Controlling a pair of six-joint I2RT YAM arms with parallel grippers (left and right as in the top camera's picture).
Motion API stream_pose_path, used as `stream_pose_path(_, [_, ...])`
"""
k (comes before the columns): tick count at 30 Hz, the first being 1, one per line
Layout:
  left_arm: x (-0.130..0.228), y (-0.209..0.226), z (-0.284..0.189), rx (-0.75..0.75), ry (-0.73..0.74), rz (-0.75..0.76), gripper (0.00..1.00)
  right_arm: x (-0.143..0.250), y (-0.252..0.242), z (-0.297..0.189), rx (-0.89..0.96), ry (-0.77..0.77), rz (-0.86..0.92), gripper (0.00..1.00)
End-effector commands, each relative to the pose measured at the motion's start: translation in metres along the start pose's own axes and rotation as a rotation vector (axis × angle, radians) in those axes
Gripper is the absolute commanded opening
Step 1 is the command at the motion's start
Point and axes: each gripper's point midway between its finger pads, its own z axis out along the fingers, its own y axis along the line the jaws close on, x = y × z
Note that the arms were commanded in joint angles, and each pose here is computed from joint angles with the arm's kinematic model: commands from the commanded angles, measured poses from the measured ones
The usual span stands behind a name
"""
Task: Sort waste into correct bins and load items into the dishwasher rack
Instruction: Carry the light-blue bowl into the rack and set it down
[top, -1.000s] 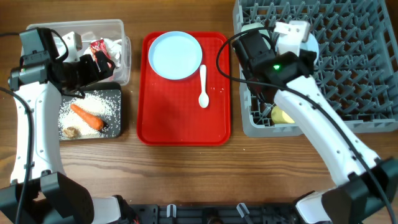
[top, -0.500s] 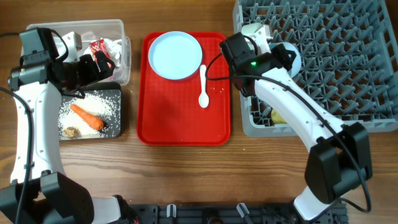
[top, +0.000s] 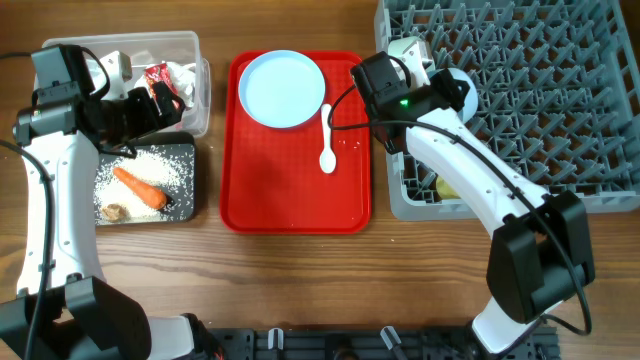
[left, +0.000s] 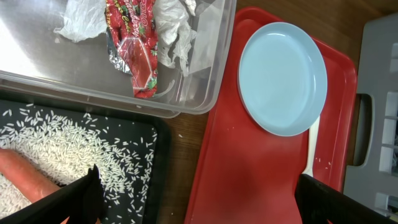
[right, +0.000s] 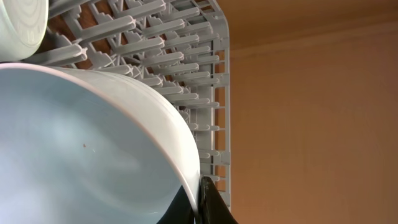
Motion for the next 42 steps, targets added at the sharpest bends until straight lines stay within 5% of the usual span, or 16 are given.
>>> stream_pose_path(1, [-0.005, -0.002, -0.003, 0.014, -0.011, 0.015, 1.00, 0.002, 0.009, 0.006, -0.002, 0.015, -0.034, 0.04])
stream_pose_path(18, [-0.005, -0.002, -0.003, 0.014, -0.011, 0.014, 1.00, 0.007, 0.018, 0.015, -0.017, 0.040, -0.102, 0.06])
stream_pose_path(23, [-0.005, -0.002, -0.003, 0.014, -0.011, 0.014, 1.00, 0.001, 0.029, -0.006, -0.029, -0.002, -0.197, 0.15])
stream_pose_path(28, [-0.005, -0.002, -0.003, 0.014, -0.011, 0.015, 1.00, -0.010, 0.043, -0.034, -0.040, -0.077, -0.227, 0.41])
stream_pose_path(35, [-0.005, -0.002, -0.003, 0.014, -0.011, 0.015, 1.00, -0.021, 0.059, -0.067, -0.052, -0.161, -0.256, 0.50])
stream_pose_path(42, [-0.005, -0.002, -0.003, 0.014, -0.011, 0.015, 1.00, -0.043, 0.037, -0.085, -0.136, -0.216, 0.040, 0.59])
